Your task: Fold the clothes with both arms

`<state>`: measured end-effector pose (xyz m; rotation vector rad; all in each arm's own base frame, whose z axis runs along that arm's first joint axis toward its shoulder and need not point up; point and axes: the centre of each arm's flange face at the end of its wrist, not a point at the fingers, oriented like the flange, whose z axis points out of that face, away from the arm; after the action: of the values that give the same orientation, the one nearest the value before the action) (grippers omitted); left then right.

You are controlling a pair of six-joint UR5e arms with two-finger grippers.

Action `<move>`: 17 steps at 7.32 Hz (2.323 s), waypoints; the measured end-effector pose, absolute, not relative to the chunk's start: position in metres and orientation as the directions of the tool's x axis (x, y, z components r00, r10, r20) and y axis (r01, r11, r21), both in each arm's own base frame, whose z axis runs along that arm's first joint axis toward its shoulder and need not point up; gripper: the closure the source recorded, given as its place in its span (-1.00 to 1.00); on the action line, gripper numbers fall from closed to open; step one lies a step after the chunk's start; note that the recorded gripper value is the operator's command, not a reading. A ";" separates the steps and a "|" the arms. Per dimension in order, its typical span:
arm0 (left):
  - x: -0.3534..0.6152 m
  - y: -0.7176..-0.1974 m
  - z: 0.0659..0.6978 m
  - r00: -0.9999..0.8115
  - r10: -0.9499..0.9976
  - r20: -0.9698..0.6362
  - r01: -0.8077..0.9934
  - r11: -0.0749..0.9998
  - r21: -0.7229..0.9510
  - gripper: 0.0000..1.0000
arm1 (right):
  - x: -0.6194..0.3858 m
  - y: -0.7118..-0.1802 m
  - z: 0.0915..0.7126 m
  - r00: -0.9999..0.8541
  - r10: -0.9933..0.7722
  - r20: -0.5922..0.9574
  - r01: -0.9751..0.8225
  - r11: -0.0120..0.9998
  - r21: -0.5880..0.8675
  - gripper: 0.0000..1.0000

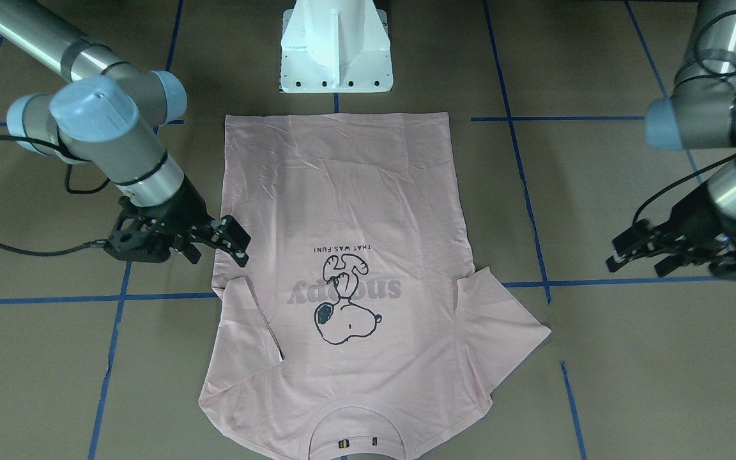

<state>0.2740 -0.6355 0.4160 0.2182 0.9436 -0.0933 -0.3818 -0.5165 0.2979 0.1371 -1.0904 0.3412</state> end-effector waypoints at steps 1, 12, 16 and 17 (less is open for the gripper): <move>0.317 -0.644 0.418 0.611 0.015 -0.792 0.186 0.969 0.161 -0.77 | -0.366 -0.507 0.296 0.403 0.196 0.894 -0.329 0.942 -0.058 -1.00; 0.390 -0.657 0.462 0.632 0.065 -0.772 0.186 0.955 0.232 1.00 | -0.354 -0.502 0.280 0.366 0.147 0.919 -0.246 0.968 -0.057 -1.00; 0.406 -0.659 0.378 0.552 0.010 -0.834 0.260 0.948 0.184 1.00 | -0.354 -0.502 0.280 0.367 0.147 0.919 -0.248 0.967 -0.055 -1.00; 0.430 -0.657 0.349 0.550 -0.035 -0.834 0.272 0.952 0.140 1.00 | -0.355 -0.503 0.281 0.368 0.148 0.918 -0.249 0.967 -0.056 -1.00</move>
<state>0.4299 -0.6574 0.3486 0.2658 0.9739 -0.1840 -0.3548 -0.5025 0.2807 0.0982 -1.1671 0.2551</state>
